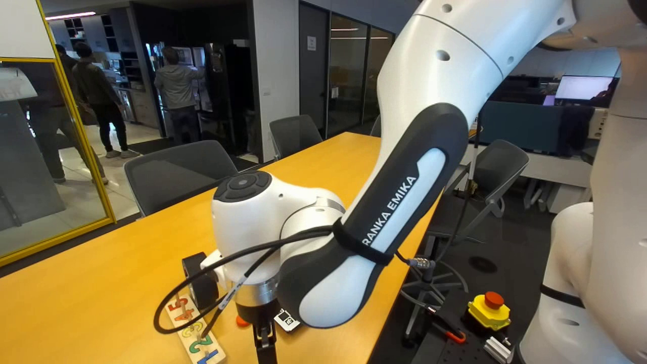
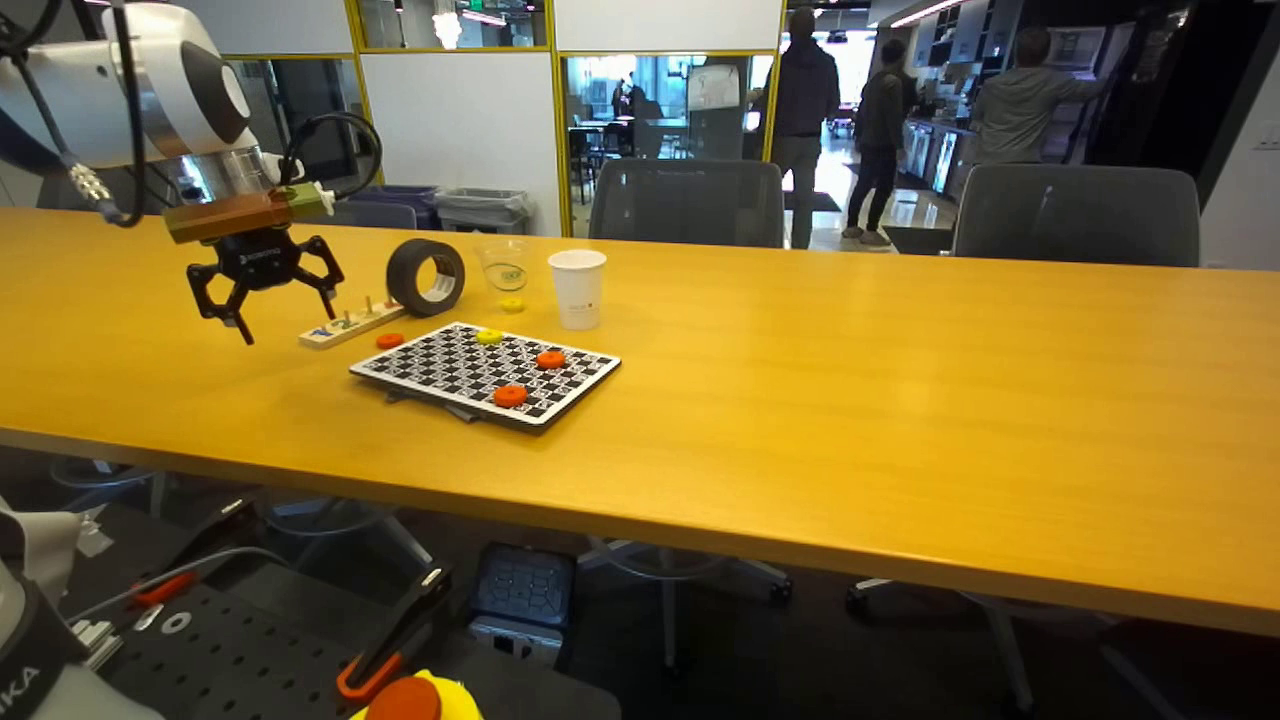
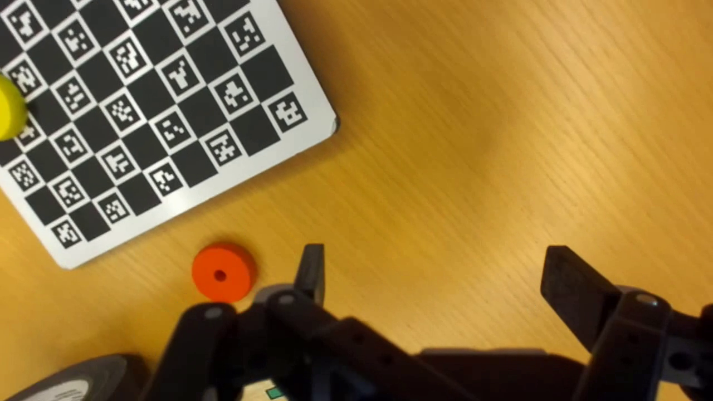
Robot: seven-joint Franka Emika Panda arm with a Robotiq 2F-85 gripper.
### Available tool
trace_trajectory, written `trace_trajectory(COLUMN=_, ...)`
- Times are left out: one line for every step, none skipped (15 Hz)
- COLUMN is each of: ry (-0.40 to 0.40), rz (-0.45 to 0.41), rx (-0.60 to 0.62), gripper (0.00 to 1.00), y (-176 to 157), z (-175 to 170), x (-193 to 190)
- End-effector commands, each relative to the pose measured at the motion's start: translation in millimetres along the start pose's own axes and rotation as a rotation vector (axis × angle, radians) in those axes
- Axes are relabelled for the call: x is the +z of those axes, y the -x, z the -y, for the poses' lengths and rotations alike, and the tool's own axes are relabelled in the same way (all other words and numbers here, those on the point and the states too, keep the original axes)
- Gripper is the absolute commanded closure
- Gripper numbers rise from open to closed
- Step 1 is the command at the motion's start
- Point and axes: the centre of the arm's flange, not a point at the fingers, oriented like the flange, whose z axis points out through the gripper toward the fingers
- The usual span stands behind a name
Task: Divide the rings equally and put some in the clear cup and the rest in the white cup
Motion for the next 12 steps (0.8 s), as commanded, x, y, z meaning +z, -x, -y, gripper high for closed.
trace_trajectory(ry=0.054, rz=-0.043, rx=-0.122, gripper=0.00, y=1, z=3, x=-3)
trace_trajectory(ry=0.058, rz=-0.043, rx=-0.145, gripper=0.00, y=0, z=0, x=-1)
trace_trajectory(ry=0.059, rz=-0.046, rx=-0.162, gripper=0.00, y=-3, z=-3, x=-1)
trace_trajectory(ry=0.059, rz=-0.046, rx=-0.179, gripper=0.00, y=-5, z=-7, x=1)
trace_trajectory(ry=0.056, rz=-0.048, rx=-0.192, gripper=0.00, y=-7, z=-11, x=3)
trace_trajectory(ry=0.049, rz=-0.048, rx=-0.200, gripper=0.00, y=-8, z=-15, x=5)
trace_trajectory(ry=0.043, rz=-0.050, rx=-0.211, gripper=0.00, y=-11, z=-20, x=9)
trace_trajectory(ry=0.038, rz=-0.050, rx=-0.218, gripper=0.00, y=-12, z=-24, x=12)
trace_trajectory(ry=0.036, rz=-0.049, rx=-0.225, gripper=0.00, y=-14, z=-30, x=15)
trace_trajectory(ry=0.028, rz=-0.047, rx=-0.233, gripper=0.00, y=-16, z=-37, x=18)
trace_trajectory(ry=0.024, rz=-0.045, rx=-0.238, gripper=0.00, y=-18, z=-43, x=21)
trace_trajectory(ry=0.018, rz=-0.043, rx=-0.244, gripper=0.00, y=-21, z=-50, x=24)
